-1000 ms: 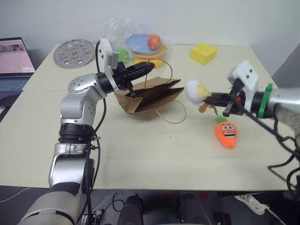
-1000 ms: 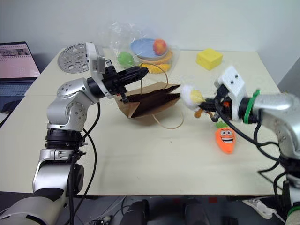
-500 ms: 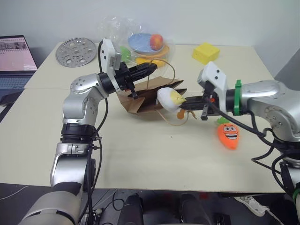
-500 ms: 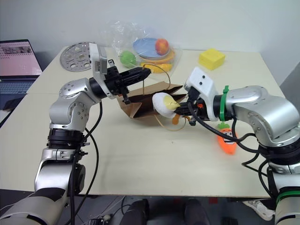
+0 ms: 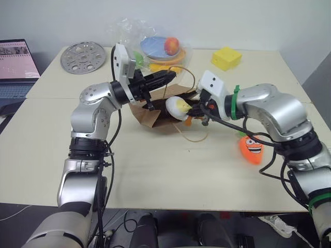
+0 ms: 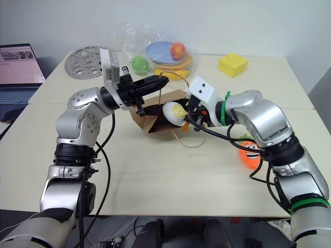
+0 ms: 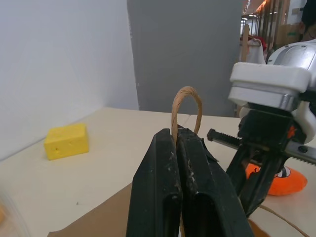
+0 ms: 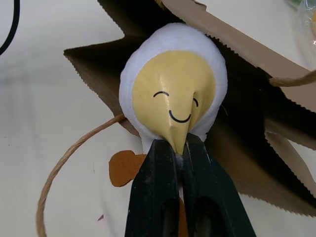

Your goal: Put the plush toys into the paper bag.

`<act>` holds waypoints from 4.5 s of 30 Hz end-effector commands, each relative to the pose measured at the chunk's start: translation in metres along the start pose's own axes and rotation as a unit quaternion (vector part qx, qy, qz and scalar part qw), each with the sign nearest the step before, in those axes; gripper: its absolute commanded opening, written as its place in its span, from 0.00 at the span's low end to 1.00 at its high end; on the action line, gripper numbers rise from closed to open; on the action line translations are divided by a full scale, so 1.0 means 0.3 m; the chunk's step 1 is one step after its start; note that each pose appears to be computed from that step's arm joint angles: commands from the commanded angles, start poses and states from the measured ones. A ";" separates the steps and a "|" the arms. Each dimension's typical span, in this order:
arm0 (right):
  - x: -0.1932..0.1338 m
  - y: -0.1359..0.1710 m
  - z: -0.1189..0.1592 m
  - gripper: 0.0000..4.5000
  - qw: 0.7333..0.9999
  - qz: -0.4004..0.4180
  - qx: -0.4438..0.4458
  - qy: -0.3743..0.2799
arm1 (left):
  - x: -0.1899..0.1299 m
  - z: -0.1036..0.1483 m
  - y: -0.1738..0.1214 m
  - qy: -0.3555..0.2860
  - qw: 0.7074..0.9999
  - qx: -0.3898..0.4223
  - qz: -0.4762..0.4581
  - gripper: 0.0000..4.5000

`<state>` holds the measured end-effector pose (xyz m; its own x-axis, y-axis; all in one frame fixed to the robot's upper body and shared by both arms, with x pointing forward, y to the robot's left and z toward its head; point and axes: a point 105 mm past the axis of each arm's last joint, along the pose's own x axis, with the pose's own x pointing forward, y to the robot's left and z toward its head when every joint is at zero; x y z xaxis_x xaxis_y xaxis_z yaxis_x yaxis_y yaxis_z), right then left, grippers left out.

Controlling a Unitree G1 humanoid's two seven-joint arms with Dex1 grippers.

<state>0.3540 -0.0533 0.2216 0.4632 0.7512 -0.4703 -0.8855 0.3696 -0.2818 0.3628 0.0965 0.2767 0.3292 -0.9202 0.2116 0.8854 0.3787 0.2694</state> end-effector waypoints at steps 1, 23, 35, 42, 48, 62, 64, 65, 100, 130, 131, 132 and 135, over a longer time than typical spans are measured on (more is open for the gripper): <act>0.012 -0.008 0.056 0.01 0.999 -0.001 -0.027 -0.017 | 0.014 0.052 -0.025 -0.024 0.999 0.018 -0.018 0.00; 0.018 -0.013 0.152 0.69 0.989 -0.033 0.053 -0.134 | 0.024 0.060 -0.041 -0.034 0.999 0.002 -0.026 0.00; -0.172 -0.016 0.085 1.00 0.983 -0.097 0.069 -0.143 | 0.018 0.062 -0.020 -0.037 0.999 0.005 -0.016 0.00; -0.427 -0.066 -0.157 1.00 0.963 -0.246 0.103 -0.034 | 0.002 0.056 -0.017 -0.036 0.999 0.004 -0.012 0.00; -0.492 0.068 -0.387 1.00 0.934 -0.310 0.168 0.059 | -0.002 0.047 -0.014 -0.034 0.999 0.003 -0.011 0.00; -0.459 0.200 -0.595 1.00 0.880 -0.396 0.234 0.117 | -0.004 0.038 -0.019 -0.020 1.000 0.010 -0.014 0.00; -0.467 0.171 -0.587 0.91 0.872 -0.421 0.227 0.102 | -0.001 0.044 -0.022 -0.023 1.000 0.012 -0.015 0.00; -0.468 0.165 -0.581 0.87 0.872 -0.423 0.225 0.098 | -0.002 0.045 -0.022 -0.023 1.000 0.013 -0.015 0.00; -0.172 0.057 -0.132 0.00 0.993 -0.070 0.072 -0.065 | 0.030 0.051 -0.032 -0.027 0.999 0.021 -0.033 0.00; 0.040 0.022 -0.033 0.74 0.993 -0.026 0.040 -0.105 | 0.026 0.045 -0.039 -0.027 0.999 0.018 -0.032 0.00; 0.029 0.023 -0.030 0.83 0.993 -0.027 0.042 -0.107 | 0.027 0.045 -0.039 -0.027 0.999 0.018 -0.032 0.00; 0.015 0.024 -0.027 0.91 0.993 -0.029 0.044 -0.109 | 0.027 0.045 -0.038 -0.027 0.999 0.018 -0.031 0.00; -0.047 0.022 -0.015 1.00 0.990 -0.042 0.057 -0.119 | 0.027 0.047 -0.035 -0.027 0.999 0.019 -0.031 0.00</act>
<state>0.3508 -0.0588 0.1997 0.5189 0.8019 -0.2960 -0.8548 0.4843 -0.1865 0.3566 0.0853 0.2750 0.2761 -0.9363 0.2170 0.9042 0.3296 0.2716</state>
